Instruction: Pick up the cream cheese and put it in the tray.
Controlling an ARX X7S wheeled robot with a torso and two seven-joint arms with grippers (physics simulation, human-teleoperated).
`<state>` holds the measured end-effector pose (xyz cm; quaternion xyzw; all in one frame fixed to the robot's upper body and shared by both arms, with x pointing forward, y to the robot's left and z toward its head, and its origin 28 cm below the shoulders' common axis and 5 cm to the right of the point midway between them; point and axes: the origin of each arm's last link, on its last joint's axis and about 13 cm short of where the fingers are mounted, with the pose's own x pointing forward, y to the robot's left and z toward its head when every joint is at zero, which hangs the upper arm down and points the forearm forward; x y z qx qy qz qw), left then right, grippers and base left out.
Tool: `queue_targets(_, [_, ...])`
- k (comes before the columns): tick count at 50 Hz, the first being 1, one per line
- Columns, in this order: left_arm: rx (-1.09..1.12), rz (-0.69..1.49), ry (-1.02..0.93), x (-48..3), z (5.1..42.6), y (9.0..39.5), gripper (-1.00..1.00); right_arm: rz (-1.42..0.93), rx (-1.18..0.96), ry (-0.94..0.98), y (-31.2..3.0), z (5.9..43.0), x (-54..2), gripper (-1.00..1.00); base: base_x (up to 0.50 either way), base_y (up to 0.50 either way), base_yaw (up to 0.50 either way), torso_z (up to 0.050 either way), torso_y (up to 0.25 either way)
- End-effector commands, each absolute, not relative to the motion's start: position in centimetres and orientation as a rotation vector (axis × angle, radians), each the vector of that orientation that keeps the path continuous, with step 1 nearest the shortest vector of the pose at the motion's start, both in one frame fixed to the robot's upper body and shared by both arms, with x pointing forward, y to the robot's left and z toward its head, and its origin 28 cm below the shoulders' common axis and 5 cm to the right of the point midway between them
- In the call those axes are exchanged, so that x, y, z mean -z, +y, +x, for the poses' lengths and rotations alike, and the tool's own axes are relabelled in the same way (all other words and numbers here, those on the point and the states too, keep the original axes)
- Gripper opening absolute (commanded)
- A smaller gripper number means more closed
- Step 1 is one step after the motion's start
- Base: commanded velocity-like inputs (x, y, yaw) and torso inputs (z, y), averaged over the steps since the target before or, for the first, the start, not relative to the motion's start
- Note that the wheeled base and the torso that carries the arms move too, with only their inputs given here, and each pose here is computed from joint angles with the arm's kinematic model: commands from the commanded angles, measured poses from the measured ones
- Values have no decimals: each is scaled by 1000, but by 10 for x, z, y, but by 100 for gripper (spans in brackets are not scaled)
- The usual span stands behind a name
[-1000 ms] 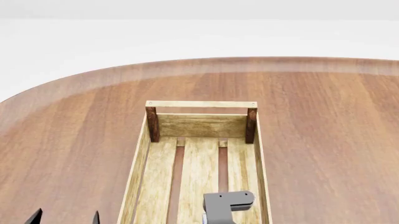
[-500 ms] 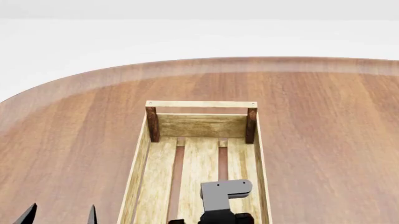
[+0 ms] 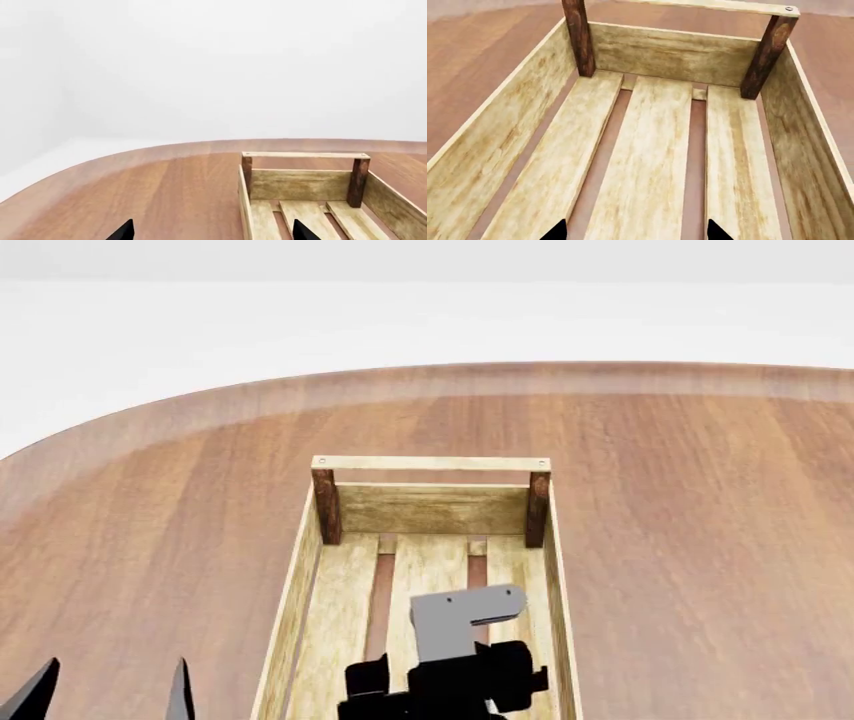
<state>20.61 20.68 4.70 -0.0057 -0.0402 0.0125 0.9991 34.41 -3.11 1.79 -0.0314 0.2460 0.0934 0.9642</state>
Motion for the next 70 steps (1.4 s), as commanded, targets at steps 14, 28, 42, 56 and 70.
queue_targets(14, [-23,-42,-143,-89,195,209,100,-25,-155,64,-39,314,-20,100,0,0,0,0,0])
queue_targets(28, [3,-34,-190,-109,184,208,100,-41,-200,-145,-39,274,-50,100,0,0,0,0,0])
queue_targets(42, [9,-28,-239,-124,177,208,100,-67,-208,-266,-39,242,-83,100,0,0,0,0,0])
queue_targets(56, [26,-53,-287,-141,167,209,100,-88,-202,-358,-38,215,-103,100,0,0,0,0,0])
queue_targets(70, [53,-77,-339,-160,154,209,100,-109,-208,-432,-37,190,-116,100,0,0,0,0,0])
